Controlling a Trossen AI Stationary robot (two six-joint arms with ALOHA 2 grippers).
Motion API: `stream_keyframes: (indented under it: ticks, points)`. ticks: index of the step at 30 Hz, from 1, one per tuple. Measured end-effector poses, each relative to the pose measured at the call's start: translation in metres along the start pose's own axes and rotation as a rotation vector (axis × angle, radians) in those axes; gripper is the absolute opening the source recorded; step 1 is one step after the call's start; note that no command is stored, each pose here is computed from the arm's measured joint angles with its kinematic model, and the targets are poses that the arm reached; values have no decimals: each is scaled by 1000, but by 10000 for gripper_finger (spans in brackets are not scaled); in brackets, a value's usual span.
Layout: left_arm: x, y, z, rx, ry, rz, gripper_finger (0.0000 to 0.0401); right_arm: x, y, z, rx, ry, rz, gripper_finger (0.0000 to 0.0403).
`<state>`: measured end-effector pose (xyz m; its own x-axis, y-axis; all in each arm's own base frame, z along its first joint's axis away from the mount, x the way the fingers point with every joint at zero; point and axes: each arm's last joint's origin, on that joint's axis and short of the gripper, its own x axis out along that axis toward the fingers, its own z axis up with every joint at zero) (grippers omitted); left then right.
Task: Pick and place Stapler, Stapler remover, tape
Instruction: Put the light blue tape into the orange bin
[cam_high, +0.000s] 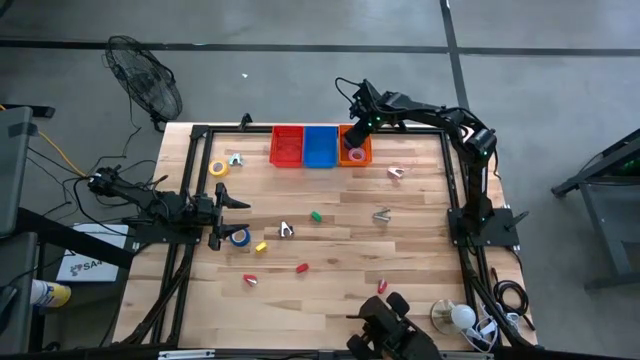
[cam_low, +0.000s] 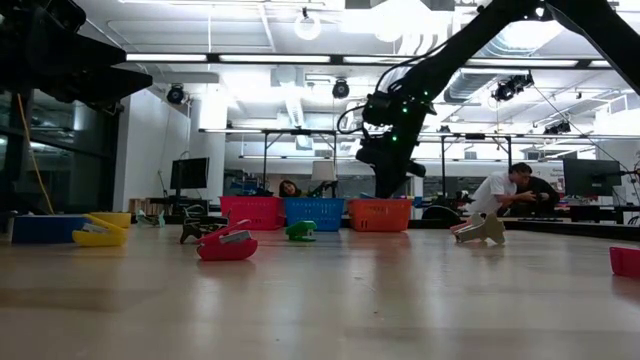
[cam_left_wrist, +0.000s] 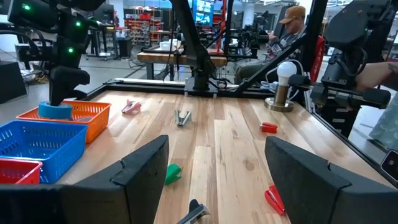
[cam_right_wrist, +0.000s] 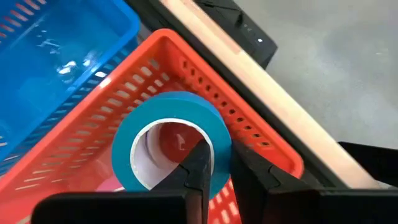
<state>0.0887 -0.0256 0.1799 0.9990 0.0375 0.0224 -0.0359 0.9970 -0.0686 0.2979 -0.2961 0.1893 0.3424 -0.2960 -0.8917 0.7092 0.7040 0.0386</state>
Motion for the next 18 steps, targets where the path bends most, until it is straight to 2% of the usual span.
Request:
stream_keyframes:
  ticks: [13,18]
  points:
    - [0,0,0,0,0,0,262,0,0,2,-5,-18,8,43]
    - [0,0,0,0,0,0,262,0,0,1,-4,-9,8,66]
